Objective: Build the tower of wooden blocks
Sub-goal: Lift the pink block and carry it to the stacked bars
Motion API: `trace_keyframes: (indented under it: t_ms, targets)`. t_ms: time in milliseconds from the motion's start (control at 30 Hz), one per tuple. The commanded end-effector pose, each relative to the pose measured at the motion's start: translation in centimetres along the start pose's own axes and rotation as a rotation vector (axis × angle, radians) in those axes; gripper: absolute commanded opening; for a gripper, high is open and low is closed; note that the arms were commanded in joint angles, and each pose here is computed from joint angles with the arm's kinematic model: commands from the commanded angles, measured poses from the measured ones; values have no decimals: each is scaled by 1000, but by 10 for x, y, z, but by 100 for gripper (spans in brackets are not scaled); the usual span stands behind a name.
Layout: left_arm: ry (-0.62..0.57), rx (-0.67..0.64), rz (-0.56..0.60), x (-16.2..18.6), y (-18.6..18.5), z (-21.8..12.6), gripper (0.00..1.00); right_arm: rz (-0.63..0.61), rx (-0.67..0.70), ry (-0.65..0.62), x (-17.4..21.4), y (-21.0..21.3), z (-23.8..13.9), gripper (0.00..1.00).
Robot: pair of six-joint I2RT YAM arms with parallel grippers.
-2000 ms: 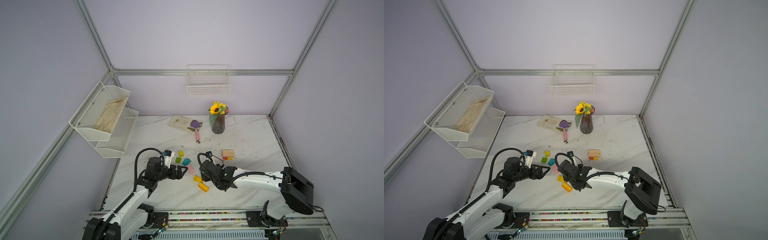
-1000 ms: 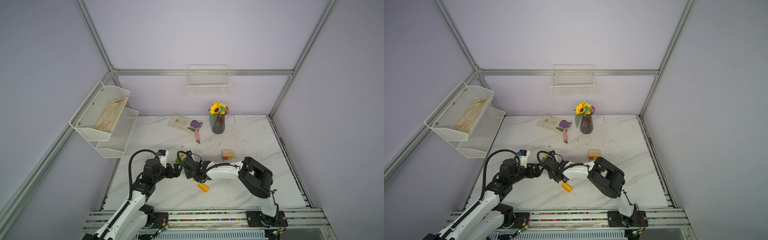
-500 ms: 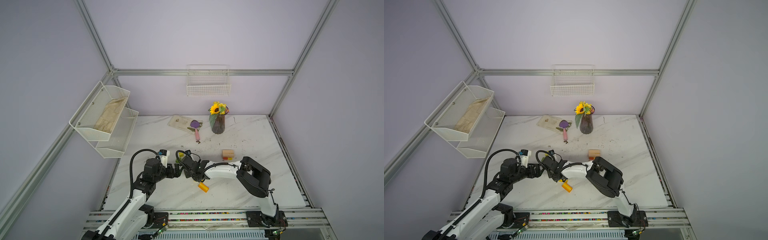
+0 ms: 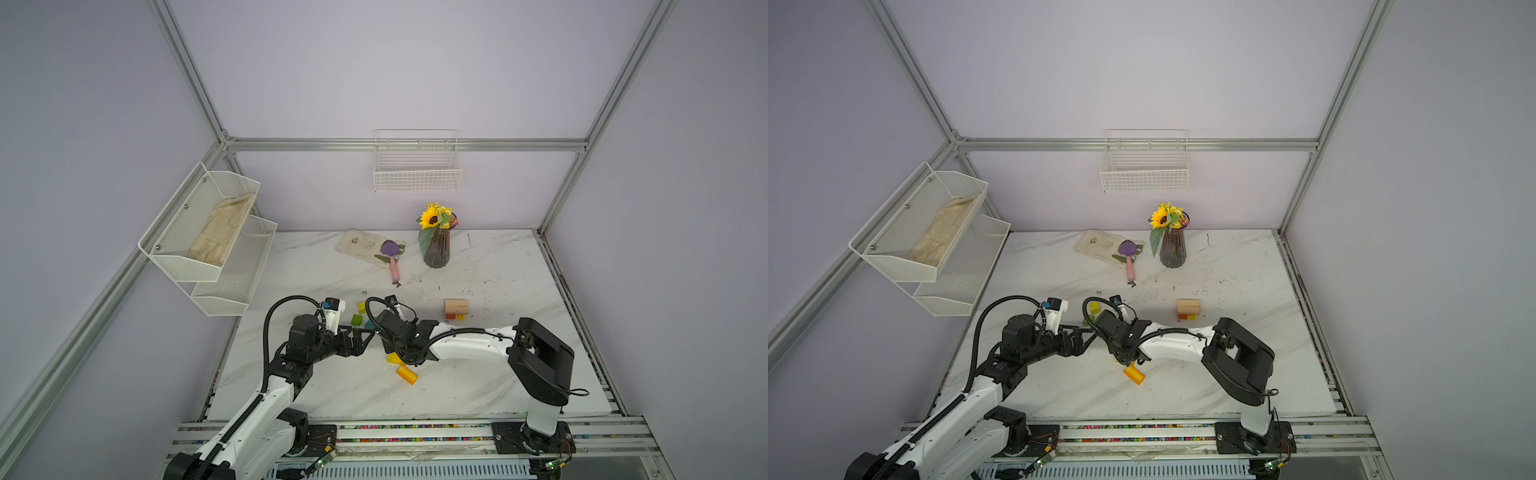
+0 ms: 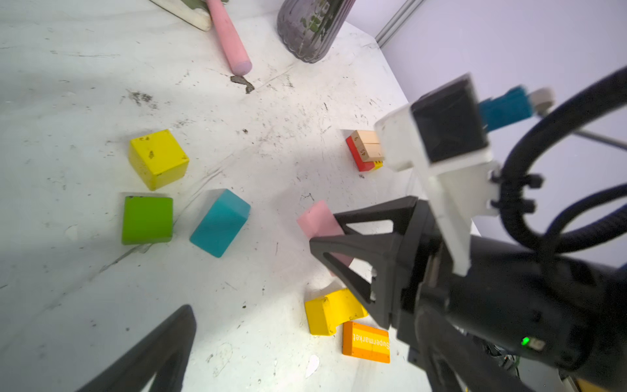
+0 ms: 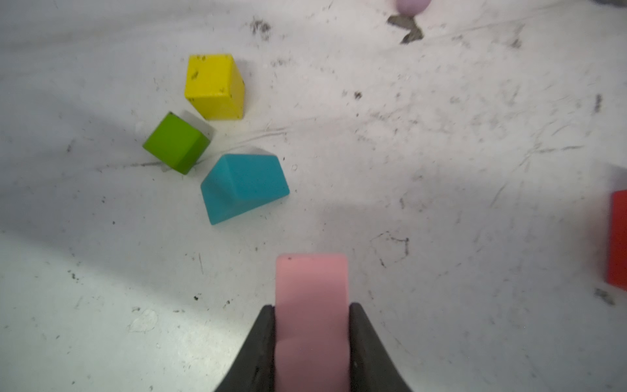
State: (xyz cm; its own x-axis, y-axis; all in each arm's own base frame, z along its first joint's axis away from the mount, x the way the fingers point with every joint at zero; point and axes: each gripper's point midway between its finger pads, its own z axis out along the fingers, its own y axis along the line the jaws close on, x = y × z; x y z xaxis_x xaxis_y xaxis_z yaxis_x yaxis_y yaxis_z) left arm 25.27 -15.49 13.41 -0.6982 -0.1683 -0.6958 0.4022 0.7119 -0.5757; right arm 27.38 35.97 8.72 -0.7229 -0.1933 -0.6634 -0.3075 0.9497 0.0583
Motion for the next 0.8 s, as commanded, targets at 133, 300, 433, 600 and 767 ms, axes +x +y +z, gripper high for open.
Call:
trace_keyframes:
  t_ms: [133,300,433,600,767]
  targets:
    - [26,114,47,7,-15,5,100,118,131,-120,-30,-90,-44,23]
    - [32,88,35,8,-9,8,100,231,183,-164,-39,-153,-69,22]
    - [46,104,35,9,-11,10,100,299,247,-191,-37,-198,-79,22]
    - [55,114,32,10,-13,11,100,357,284,-183,-40,-229,-82,22]
    - [59,125,39,10,-14,12,100,365,335,-132,-34,-248,-66,17]
